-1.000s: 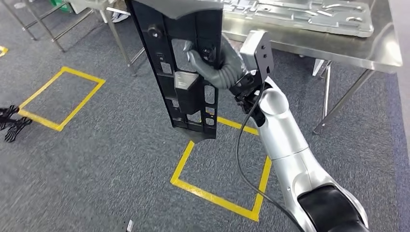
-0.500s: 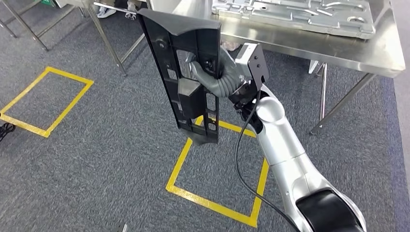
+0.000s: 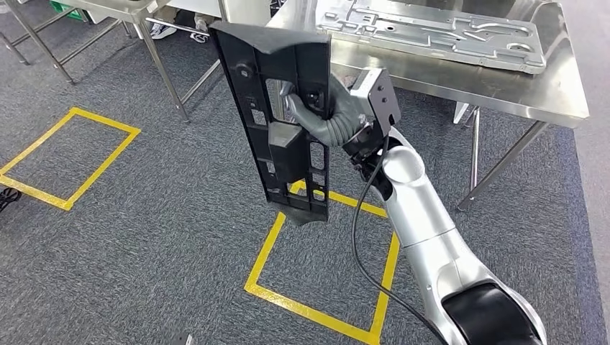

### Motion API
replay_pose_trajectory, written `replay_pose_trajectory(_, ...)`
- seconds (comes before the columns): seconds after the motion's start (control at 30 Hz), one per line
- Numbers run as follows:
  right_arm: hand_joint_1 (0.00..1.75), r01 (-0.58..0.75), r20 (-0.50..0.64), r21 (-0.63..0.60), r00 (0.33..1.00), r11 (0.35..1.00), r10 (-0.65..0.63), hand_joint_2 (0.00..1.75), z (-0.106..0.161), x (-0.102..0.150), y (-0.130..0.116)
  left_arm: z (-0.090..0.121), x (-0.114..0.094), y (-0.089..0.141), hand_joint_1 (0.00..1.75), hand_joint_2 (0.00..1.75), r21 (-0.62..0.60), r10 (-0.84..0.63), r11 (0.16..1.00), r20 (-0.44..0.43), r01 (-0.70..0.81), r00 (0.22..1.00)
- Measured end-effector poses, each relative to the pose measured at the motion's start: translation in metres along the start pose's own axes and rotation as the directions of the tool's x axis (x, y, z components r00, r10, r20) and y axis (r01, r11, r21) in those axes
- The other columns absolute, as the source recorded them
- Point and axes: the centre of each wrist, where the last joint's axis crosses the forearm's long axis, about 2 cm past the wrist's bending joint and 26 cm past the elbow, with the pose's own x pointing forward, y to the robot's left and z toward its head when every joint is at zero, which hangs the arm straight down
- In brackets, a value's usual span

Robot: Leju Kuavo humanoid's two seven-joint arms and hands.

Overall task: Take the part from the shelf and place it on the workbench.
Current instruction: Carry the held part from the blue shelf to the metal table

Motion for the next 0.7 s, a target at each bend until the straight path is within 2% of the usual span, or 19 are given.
replay_pose_trajectory(0.7, 1.75, -0.030, 0.020, -0.008, 0.999, 1.000, 0.030, 1.75, -0.021, 0.015, -0.008, -0.001, 0.002, -0.001, 0.00, 1.75, 0.018, 0.029, 0.999, 0.019, -0.030, 0.999)
